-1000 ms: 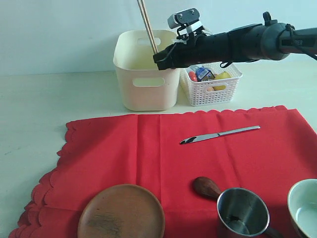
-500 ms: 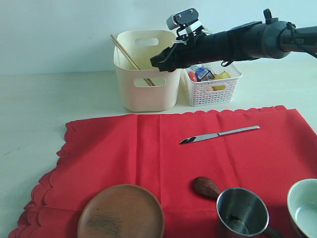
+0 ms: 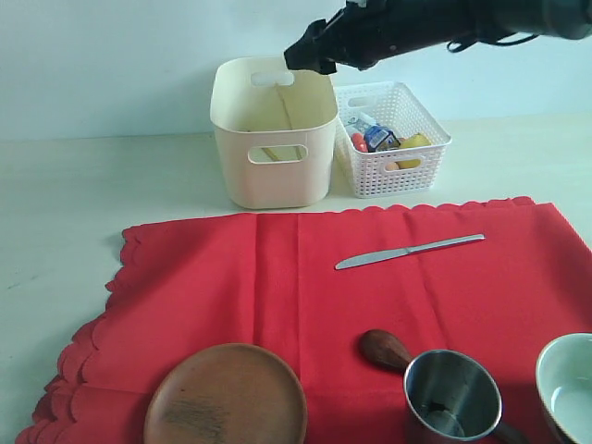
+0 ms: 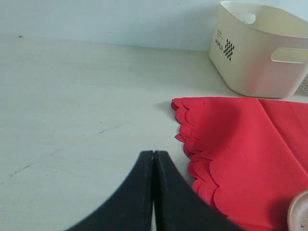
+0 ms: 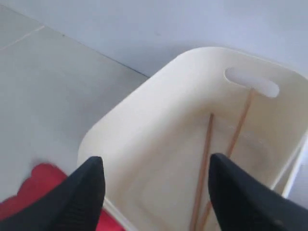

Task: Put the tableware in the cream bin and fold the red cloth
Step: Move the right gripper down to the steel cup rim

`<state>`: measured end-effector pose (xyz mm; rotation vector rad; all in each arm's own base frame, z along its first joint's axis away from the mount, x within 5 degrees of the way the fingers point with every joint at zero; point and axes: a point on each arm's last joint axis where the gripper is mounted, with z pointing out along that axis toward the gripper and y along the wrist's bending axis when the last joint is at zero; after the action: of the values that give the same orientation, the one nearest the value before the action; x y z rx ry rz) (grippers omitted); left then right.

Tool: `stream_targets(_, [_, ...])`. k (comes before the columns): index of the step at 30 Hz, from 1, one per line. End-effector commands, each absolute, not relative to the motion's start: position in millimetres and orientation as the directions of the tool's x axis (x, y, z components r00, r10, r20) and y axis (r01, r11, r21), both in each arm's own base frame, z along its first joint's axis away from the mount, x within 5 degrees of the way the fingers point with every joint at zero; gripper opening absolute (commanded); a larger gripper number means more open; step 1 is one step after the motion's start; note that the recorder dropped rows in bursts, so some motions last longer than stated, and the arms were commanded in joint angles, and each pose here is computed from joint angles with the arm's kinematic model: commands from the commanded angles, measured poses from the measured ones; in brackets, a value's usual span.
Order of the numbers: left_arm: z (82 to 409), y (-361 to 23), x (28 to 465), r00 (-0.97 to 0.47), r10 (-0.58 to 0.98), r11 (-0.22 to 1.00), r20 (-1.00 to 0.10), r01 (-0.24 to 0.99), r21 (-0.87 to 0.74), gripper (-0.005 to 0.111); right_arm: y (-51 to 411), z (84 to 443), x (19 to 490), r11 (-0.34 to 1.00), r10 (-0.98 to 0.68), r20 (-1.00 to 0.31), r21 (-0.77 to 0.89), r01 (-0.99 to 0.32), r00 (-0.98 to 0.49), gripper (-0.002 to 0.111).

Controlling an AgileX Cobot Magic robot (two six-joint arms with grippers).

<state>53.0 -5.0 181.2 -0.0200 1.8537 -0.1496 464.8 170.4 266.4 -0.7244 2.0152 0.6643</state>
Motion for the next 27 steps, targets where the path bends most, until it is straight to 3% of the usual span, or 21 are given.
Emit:
stream_targets(1, [180.9, -4.8, 52.9, -0.276, -0.093, 0.992, -0.957, 0.061, -0.114, 0.0, 155.4, 287.9, 442.6, 0.755, -0.334, -0.739, 0.162, -0.636, -0.585, 0.058])
stream_targets(7, [180.9, -4.8, 52.9, -0.276, -0.093, 0.992, -0.957, 0.061, -0.114, 0.0, 132.2, 296.9, 416.7, 0.838, -0.404, -0.567, 0.086, -0.539, -0.718, 0.051])
stream_targets(18, [180.9, -4.8, 52.9, -0.276, -0.093, 0.992, -0.957, 0.061, -0.114, 0.0, 105.1, 266.0, 340.2, 0.874, -0.39, -0.528, 0.047, -0.484, -0.755, 0.024])
stream_targets(27, [180.9, -4.8, 52.9, -0.276, -0.093, 0.992, -0.957, 0.061, -0.114, 0.0, 96.6, 251.0, 297.6, 0.855, -0.442, -0.363, 0.108, -0.508, -0.82, 0.023])
